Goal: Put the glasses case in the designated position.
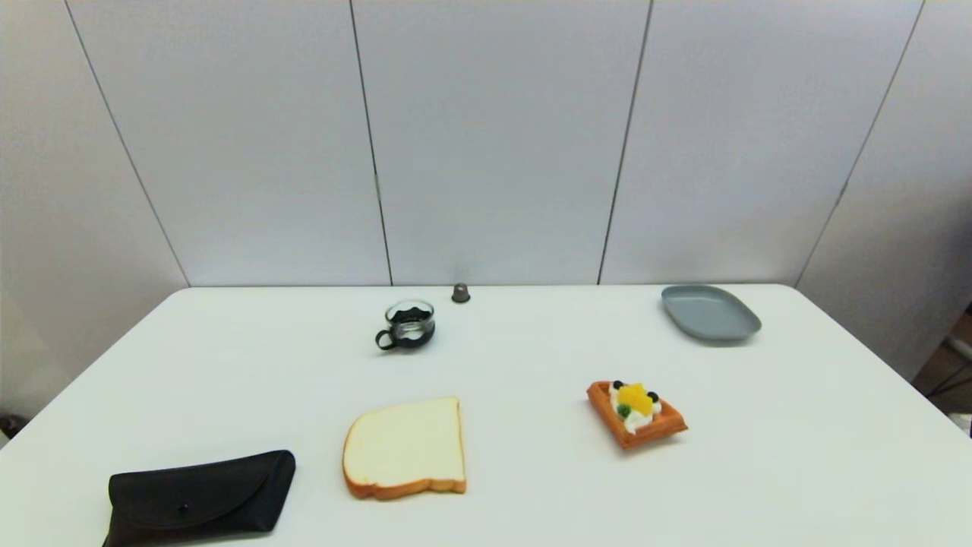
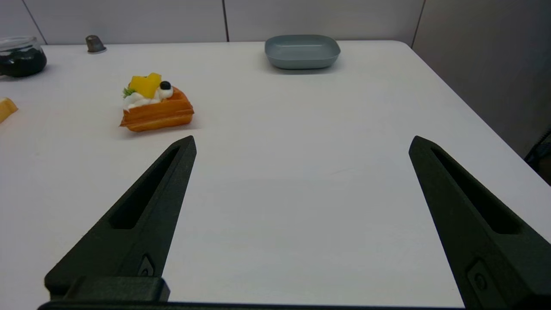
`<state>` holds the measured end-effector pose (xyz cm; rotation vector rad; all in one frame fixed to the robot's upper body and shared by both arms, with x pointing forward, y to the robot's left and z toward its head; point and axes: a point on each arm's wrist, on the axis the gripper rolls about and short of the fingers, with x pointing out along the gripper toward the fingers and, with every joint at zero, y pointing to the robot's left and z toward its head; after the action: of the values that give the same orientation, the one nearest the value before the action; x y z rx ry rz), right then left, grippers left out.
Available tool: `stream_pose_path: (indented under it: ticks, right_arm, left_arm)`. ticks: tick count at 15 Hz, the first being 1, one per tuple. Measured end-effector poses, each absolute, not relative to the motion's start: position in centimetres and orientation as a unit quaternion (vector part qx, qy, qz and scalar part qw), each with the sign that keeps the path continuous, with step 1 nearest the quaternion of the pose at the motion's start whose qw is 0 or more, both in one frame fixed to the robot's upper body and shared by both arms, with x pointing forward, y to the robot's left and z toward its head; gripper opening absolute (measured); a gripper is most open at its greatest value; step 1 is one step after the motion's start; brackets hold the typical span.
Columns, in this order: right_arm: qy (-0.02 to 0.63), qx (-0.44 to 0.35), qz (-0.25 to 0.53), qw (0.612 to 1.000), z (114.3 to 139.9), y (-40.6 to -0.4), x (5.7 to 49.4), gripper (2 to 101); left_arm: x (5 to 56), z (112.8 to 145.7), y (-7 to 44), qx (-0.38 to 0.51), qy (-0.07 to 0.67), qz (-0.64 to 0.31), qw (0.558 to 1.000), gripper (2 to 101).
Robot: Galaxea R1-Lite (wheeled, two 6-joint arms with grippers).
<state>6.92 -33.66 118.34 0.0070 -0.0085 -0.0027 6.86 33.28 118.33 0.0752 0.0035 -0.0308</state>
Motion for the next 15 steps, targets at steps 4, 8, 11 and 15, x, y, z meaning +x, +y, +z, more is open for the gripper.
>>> stream_pose_path:
  ticks: [4, 8, 11, 15]
  right_arm:
    - [-0.004, 0.004, -0.001, 1.0, 118.34, -33.66, 6.92, 98.0]
    - [-0.005, 0.004, -0.002, 1.0, 118.34, -33.66, 6.91, 98.0]
    - [-0.004, 0.004, -0.002, 1.0, 118.34, -33.66, 6.92, 98.0]
    - [-0.004, 0.004, -0.001, 1.0, 118.34, -33.66, 6.92, 98.0]
  left_arm:
    - [6.88, 118.27, 33.29, 0.037, 0.002, -0.014, 0.999, 97.9]
    - [6.89, 118.3, 33.29, 0.037, 0.0, -0.014, 0.999, 97.9]
    - [6.89, 118.3, 33.29, 0.035, 0.0, -0.013, 0.999, 97.9]
    - [6.89, 118.29, 33.35, 0.021, 0.0, 0.0, 1.0, 97.9]
